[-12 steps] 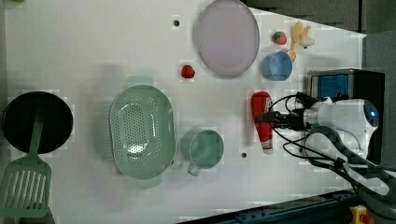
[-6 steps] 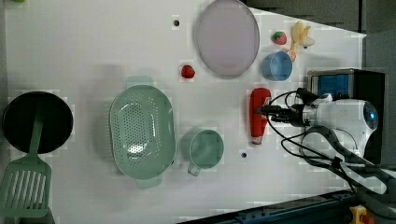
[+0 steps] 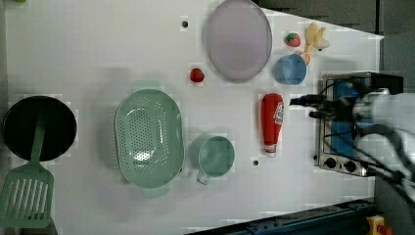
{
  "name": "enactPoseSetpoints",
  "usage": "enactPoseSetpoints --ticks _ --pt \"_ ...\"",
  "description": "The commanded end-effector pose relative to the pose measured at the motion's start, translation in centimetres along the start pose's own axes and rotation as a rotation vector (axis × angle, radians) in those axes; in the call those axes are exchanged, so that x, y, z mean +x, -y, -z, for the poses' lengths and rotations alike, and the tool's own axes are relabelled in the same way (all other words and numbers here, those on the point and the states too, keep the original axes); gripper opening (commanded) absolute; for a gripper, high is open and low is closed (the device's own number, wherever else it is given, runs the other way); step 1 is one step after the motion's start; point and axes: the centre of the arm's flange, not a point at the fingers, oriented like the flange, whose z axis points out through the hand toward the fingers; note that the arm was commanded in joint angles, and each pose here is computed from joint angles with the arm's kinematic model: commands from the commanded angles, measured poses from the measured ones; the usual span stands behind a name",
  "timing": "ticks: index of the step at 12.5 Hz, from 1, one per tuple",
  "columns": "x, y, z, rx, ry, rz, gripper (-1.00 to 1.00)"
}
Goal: Pick ketchup from plate and place it on table.
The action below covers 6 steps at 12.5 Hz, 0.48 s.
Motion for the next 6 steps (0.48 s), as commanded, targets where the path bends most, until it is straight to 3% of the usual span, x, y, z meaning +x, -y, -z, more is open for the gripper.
enactPoseSetpoints --ticks 1,3,6 --pt "1.4 1.9 10.4 0.031 -0.041 -0.282 1.00" --pt "1.2 2.6 15.5 0.018 -0.011 -0.396 1.00" --pt "1.0 3.2 22.0 0.010 0.002 -0.421 1.00"
